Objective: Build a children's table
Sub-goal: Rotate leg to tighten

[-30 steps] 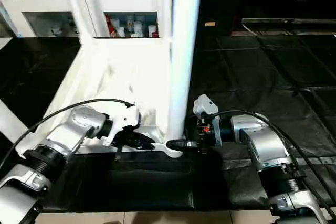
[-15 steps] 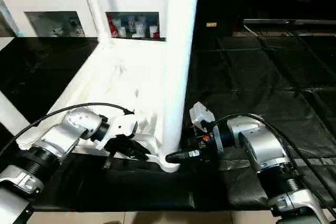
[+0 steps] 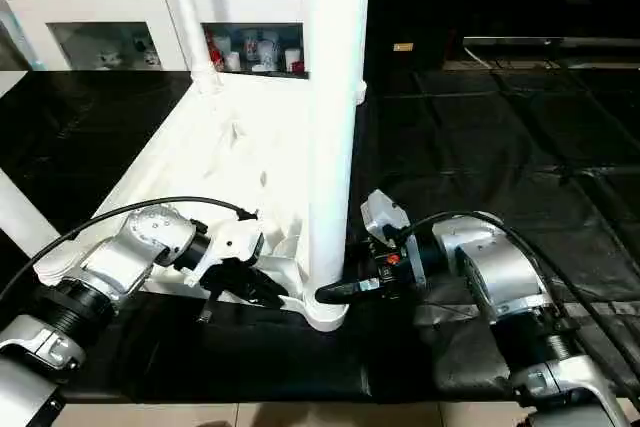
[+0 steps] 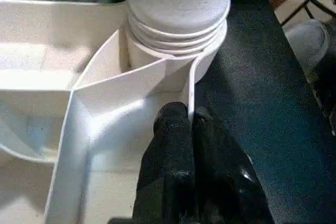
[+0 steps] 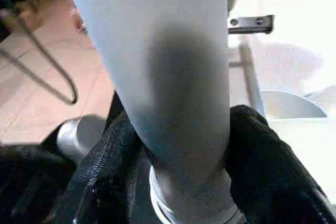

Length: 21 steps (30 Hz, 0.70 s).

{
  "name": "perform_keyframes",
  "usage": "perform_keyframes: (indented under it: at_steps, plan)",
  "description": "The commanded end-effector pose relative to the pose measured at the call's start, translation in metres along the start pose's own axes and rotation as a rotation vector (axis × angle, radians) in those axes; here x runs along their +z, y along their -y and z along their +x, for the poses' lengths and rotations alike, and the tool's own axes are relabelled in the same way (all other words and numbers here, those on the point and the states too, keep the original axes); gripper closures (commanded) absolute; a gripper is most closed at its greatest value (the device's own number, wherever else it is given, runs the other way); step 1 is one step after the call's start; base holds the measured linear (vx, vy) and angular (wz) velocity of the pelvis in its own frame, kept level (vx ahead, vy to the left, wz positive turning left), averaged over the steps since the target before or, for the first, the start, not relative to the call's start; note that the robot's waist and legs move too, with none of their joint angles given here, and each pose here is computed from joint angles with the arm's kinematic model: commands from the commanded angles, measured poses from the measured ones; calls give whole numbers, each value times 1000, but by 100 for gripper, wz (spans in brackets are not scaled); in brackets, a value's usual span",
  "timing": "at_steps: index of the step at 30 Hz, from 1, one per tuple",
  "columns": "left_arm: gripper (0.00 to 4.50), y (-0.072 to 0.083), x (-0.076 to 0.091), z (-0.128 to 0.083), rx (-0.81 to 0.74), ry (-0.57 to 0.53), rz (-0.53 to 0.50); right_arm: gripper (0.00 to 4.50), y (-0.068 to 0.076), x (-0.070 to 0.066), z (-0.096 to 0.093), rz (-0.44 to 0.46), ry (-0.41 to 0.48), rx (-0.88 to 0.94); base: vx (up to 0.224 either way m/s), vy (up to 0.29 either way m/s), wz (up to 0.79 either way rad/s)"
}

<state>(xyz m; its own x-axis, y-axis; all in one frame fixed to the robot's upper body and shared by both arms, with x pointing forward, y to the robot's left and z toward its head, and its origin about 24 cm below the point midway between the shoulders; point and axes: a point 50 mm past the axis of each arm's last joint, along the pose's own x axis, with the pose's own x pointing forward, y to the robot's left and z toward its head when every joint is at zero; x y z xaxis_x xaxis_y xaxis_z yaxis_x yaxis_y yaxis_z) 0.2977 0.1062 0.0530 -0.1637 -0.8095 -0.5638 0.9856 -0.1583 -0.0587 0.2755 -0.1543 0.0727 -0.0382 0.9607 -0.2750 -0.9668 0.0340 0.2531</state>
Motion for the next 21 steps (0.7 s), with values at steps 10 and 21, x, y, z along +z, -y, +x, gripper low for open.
perform_keyframes:
  at_steps: [10,21]
  plan:
    - [450,-36,21,19,396,110,-213,251,29,4,64,129,75,-523,0,0,0]
    - [450,-55,48,29,609,201,-300,253,44,26,88,178,157,-782,16,-1,1]
